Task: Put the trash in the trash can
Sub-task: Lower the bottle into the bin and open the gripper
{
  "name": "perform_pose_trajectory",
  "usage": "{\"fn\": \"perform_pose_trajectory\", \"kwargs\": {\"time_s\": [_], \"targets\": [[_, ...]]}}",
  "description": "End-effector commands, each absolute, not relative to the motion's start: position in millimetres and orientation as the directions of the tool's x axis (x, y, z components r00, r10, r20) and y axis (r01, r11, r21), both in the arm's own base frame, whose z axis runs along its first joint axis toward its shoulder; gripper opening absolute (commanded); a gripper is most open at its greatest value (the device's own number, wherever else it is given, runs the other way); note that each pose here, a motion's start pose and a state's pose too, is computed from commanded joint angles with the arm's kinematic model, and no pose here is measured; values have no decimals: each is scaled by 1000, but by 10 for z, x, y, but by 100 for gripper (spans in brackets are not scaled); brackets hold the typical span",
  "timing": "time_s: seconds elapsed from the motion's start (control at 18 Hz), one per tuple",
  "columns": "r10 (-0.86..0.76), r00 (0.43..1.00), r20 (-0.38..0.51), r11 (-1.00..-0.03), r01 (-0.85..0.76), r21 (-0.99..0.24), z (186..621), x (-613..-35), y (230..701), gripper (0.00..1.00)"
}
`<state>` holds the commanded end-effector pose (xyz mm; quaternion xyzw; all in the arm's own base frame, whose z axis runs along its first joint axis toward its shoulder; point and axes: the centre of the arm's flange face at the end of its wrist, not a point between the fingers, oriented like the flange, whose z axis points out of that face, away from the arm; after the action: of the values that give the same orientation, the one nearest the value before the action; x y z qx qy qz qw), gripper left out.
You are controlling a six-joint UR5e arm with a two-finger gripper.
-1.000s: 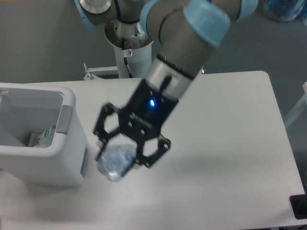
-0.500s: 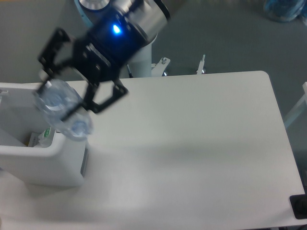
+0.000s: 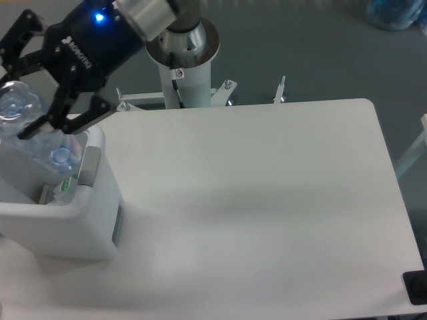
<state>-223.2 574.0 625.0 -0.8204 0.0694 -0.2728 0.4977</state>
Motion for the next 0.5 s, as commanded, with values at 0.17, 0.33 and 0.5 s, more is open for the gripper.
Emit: {"fn": "perform_pose_trajectory", "kwargs": {"time_s": [0.17,0.33,0.5], "targets": [[-402,828,391,-513,150,-845,6064,-2105,5782,45],[-410,827,385,-514,139,-846,5980,-2103,5780,64],[-411,827,383,-517,134,-846,5932,-2106,5781,100]]}}
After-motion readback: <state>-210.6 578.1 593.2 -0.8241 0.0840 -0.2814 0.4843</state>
